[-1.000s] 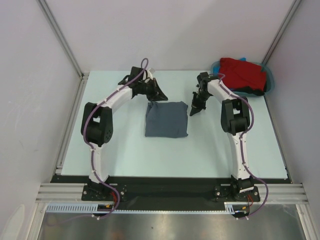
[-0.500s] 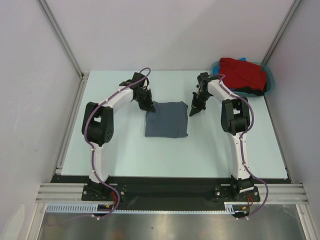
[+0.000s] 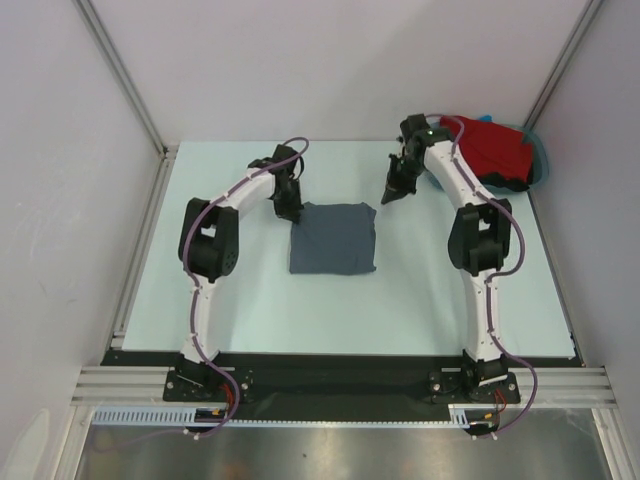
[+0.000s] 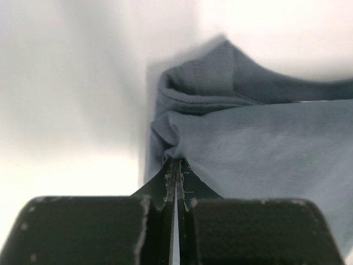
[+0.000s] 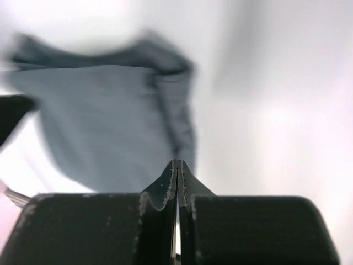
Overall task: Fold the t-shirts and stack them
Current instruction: Fold the tshirt
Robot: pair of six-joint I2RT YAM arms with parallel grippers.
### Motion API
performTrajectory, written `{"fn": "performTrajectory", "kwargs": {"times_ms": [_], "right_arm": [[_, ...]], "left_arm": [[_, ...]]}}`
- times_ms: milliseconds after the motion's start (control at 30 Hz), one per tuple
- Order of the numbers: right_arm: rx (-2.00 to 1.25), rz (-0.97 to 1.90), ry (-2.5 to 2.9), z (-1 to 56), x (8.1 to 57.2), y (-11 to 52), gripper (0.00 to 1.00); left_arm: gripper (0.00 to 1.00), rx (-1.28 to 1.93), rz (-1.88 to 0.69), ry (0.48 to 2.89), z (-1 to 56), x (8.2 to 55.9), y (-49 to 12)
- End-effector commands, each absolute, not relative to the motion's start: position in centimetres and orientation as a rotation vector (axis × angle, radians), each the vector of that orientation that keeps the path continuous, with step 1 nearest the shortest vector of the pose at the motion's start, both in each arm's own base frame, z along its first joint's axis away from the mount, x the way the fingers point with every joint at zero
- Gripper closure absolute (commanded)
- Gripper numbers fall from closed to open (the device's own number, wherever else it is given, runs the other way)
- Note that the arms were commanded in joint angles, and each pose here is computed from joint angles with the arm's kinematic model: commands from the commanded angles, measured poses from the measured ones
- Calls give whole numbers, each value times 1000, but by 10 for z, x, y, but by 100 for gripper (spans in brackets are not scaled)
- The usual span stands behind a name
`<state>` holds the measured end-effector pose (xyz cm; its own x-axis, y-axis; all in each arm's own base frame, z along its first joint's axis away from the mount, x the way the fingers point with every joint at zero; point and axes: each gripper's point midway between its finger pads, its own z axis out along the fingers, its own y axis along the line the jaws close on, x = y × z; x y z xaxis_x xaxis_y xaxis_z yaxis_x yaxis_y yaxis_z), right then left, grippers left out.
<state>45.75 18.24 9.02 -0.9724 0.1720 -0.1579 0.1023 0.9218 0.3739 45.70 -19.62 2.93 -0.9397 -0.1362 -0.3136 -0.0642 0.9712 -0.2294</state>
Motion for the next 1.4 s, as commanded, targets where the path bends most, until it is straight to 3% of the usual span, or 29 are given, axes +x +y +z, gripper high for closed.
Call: {"fn": "performTrajectory", "kwargs": {"times_ms": [0, 167, 300, 367, 400, 467, 567, 600, 633, 700, 867, 1167, 1367], "right_arm": [[68, 667, 2666, 190, 464, 200, 100], [-44, 924, 2718, 185, 448, 238, 100], [-64, 904, 2792, 161, 440, 246, 100], [-65, 889, 2805, 157, 439, 247, 96], [-59, 874, 2807, 156, 440, 245, 94], [-56, 841, 2795, 158, 442, 241, 88], [-41, 816, 2782, 160, 446, 237, 80], [-42, 811, 2776, 162, 447, 236, 78], [-41, 807, 2774, 162, 447, 236, 75], [-38, 848, 2789, 155, 445, 239, 75], [-47, 1035, 2847, 131, 436, 255, 90], [73, 1206, 2979, 82, 420, 263, 97], [118, 919, 3103, 52, 410, 235, 100]], "left_arm": [[100, -108, -163, 2754, 37, 466, -175], [100, -112, -147, 2710, 54, 468, -170], [98, -131, -149, 2679, 69, 474, -166], [82, -143, -185, 2654, 84, 478, -167], [66, -143, -208, 2644, 90, 478, -168], [65, -161, -237, 2602, 109, 480, -169], [42, -224, -291, 2546, 132, 480, -169], [27, -233, -301, 2543, 133, 479, -170], [25, -234, -345, 2542, 136, 477, -174], [25, -260, -377, 2541, 139, 474, -177], [32, -275, -544, 2543, 138, 468, -198], [40, -276, -662, 2520, 148, 465, -212], [41, -282, -699, 2539, 142, 457, -215]]}}
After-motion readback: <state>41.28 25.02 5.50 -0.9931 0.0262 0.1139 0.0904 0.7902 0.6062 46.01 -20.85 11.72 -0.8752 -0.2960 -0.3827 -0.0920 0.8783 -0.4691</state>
